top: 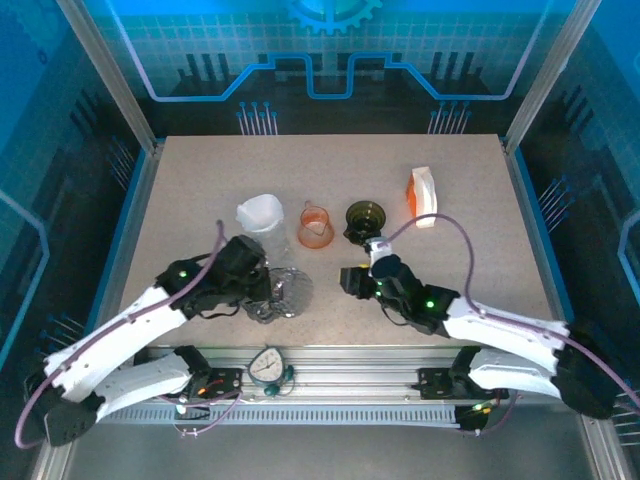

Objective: Place the coffee filter in the dripper

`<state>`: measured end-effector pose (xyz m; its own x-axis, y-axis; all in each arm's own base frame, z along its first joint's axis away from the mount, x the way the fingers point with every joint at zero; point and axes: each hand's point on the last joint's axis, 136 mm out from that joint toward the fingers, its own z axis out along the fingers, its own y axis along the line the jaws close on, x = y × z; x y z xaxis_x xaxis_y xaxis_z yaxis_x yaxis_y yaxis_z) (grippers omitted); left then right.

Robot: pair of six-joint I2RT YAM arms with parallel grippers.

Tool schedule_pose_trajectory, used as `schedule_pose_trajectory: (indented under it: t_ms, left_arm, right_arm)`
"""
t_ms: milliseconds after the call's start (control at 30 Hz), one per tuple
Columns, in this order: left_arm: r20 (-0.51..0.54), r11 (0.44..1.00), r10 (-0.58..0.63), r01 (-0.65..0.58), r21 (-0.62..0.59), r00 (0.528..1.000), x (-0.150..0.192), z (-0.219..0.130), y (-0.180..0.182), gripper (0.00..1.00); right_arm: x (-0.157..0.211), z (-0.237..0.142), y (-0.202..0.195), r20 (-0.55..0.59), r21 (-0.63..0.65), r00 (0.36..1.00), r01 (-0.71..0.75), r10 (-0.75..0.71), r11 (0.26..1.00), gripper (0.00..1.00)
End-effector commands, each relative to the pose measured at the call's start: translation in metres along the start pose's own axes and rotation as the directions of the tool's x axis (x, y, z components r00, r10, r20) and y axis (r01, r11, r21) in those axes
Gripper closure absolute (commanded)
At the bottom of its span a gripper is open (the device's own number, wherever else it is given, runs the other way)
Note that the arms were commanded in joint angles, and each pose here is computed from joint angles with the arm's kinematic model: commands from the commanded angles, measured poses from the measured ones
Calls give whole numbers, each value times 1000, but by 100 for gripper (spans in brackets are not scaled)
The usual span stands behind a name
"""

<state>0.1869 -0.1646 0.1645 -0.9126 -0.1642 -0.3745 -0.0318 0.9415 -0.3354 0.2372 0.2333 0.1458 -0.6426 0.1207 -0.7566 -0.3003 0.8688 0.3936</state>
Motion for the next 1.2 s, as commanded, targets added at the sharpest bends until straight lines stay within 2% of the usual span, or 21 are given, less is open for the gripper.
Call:
schedule_pose_trajectory:
  t_ms: [0, 133, 267, 567, 900, 933, 1067, 1167]
  left_arm:
    - [73, 998, 4, -8, 62, 997, -19, 9, -45, 100]
    - [39, 994, 85, -87, 67, 996, -16, 38, -81, 100]
    - [4, 990, 139, -139, 17, 990, -17, 70, -96, 100]
    - [-59, 977, 189, -193, -86, 980, -17, 109, -91, 100]
    - [-76, 960, 230, -239, -146, 970, -19, 124, -85, 100]
    - [-76, 959, 231, -240, -151, 970, -20, 124, -84, 97]
    - [-63, 959, 234, -241, -146, 970, -23, 119, -86, 69]
    - [-44, 963, 231, -235, -135, 972, -29, 112, -89, 62]
  right_arm:
    - [16, -25, -56, -32, 206, 998, 58, -53, 977, 45]
    - [12, -49, -70, 1, 222, 999, 36, -37, 974, 43]
    - [13, -65, -78, 9, 230, 999, 33, -36, 973, 42]
    - [25, -72, -83, -21, 216, 999, 43, -39, 975, 40]
    - [32, -70, -84, -27, 205, 999, 30, -25, 978, 38]
    - [32, -70, -84, -27, 203, 999, 28, -23, 979, 37]
    - [30, -70, -83, -21, 199, 1000, 26, -22, 980, 35]
    - [29, -69, -82, -17, 195, 1000, 28, -25, 980, 33]
